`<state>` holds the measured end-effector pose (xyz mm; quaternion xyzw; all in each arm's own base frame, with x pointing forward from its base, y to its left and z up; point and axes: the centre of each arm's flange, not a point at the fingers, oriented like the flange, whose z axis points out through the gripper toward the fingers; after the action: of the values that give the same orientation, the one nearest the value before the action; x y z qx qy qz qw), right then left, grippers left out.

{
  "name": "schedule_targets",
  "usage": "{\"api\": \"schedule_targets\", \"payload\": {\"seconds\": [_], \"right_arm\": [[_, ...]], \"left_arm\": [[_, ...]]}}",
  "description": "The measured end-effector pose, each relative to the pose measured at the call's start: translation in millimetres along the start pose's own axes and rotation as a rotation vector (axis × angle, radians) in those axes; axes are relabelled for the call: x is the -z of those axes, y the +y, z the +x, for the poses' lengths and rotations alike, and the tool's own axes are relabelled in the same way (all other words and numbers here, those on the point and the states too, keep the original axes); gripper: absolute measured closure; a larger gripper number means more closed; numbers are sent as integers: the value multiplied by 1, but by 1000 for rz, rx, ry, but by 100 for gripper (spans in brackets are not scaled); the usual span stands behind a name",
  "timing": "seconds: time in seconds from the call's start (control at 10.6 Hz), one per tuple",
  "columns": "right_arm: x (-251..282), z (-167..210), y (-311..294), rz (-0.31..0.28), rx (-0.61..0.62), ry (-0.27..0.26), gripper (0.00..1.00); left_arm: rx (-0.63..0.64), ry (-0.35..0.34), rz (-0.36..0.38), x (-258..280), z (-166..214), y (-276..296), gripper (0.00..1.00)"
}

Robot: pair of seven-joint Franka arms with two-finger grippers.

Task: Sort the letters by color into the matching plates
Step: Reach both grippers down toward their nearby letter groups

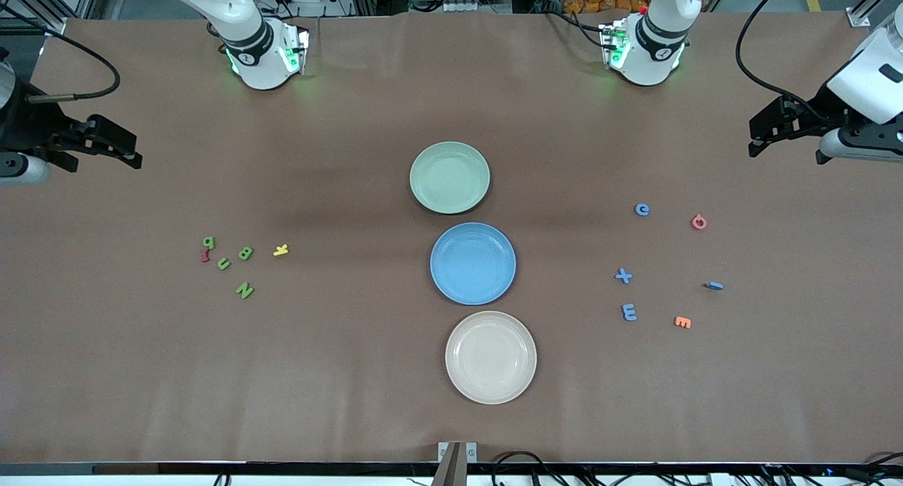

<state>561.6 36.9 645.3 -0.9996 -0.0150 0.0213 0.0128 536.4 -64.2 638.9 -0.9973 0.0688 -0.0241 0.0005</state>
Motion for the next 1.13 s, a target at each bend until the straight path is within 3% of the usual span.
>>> {"api": "schedule_targets", "payload": {"seconds": [0.47, 0.66, 0.85, 1.13], "right_arm": [[-4, 2, 0, -1, 0, -8, 0], [-22, 4, 1, -2, -2, -45, 0], [-61, 12, 5, -5, -11, -73, 0], [-129, 24, 14, -12, -26, -65, 0]], "left_arm": [[2, -3, 0, -2, 1, -1, 0], [13, -27, 9, -17, 8, -9, 0], [40, -76, 7, -61, 28, -16, 0], [73, -102, -32, -145, 65, -27, 0]]}}
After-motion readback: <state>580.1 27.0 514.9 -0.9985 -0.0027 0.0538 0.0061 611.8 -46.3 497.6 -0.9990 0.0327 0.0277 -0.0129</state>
